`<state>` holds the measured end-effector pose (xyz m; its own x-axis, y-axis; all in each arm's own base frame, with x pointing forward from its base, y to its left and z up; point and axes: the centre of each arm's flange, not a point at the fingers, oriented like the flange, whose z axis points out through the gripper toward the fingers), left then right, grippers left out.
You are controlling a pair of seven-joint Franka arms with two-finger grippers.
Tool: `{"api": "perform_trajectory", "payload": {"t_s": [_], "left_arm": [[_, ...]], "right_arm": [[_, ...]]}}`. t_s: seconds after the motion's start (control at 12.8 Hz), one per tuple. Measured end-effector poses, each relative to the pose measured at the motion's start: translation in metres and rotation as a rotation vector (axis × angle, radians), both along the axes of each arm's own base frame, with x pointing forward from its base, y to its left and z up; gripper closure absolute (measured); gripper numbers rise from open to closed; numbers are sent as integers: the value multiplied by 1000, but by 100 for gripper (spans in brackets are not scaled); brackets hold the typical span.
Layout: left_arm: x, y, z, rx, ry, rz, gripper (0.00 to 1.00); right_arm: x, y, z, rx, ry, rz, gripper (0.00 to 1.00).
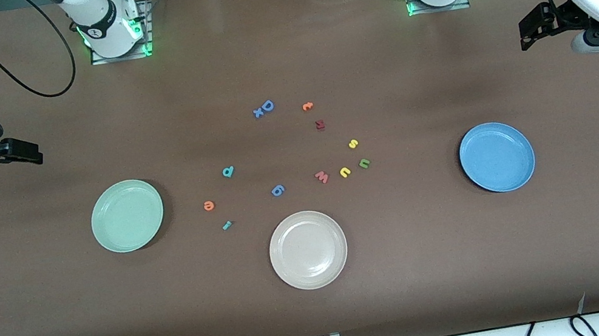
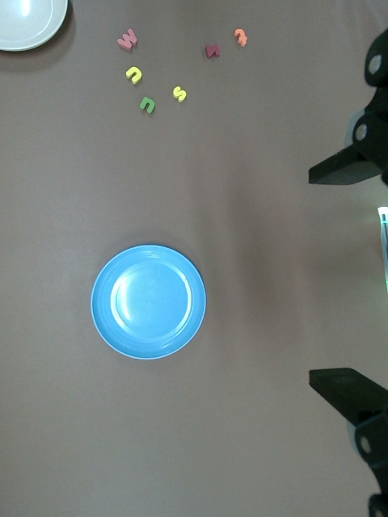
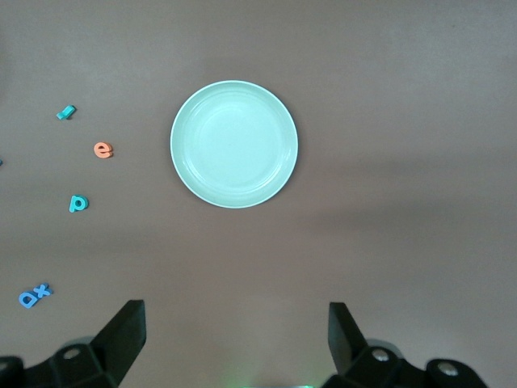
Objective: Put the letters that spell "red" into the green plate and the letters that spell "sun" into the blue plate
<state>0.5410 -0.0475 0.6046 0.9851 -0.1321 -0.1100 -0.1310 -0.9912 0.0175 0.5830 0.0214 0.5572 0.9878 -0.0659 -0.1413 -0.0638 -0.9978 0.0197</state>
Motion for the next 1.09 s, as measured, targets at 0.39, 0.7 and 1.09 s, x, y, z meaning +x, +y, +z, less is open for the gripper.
{"api": "perform_trajectory", "payload": {"t_s": [0.39,0.7,1.09], "left_arm": [[0,1,0,0,0,2,0],[-1,0,-5,2,27,0,0],[1,-44,-22,3,59,-81,0]], "right_arm": [[0,0,0,0,0,0,0],[0,0,0,0,0,0,0],[0,0,0,0,0,-1,0]]}}
